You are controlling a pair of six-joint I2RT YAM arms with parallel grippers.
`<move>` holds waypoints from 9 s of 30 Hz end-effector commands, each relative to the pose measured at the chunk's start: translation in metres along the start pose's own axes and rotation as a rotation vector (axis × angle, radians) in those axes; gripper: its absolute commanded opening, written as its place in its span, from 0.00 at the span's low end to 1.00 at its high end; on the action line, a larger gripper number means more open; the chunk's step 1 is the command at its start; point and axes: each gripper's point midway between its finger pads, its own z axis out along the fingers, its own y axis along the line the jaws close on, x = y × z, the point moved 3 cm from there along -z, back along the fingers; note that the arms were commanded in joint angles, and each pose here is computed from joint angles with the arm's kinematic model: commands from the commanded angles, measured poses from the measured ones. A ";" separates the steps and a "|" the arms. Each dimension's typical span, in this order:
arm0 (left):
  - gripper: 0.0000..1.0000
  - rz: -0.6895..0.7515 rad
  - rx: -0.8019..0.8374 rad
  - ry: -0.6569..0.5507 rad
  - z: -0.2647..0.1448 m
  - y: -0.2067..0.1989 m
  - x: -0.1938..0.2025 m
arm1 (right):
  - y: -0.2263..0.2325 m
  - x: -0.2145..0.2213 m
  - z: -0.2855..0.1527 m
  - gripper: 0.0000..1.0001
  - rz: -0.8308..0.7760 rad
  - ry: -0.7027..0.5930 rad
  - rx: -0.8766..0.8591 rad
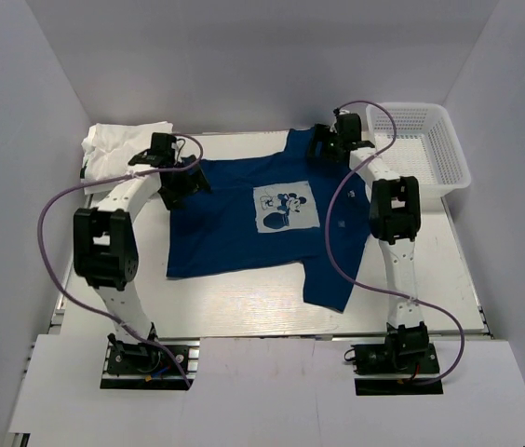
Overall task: Fold and stack the t-shirts
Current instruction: Flatten out the tshirt, then grap the side of the flattened tshirt closest away from the robot with both arms, then fold the flattened tshirt in 1/3 of the way
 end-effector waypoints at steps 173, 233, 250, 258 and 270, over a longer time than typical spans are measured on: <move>1.00 -0.231 0.054 -0.195 -0.043 0.022 0.004 | 0.038 0.107 -0.218 0.90 -0.177 0.301 0.045; 1.00 -0.260 -0.192 0.044 0.025 0.071 0.086 | -0.039 0.217 -0.237 0.90 0.065 0.534 0.198; 1.00 -0.326 -0.274 -0.166 -0.127 0.105 0.141 | 0.019 0.254 -0.368 0.90 -0.014 0.495 -0.001; 1.00 -0.305 -0.169 -0.271 -0.136 0.070 0.088 | 0.040 0.173 -0.319 0.90 -0.244 0.349 0.160; 1.00 -0.282 -0.097 -0.175 -0.090 0.053 0.078 | 0.006 0.162 -0.255 0.90 -0.482 0.381 0.509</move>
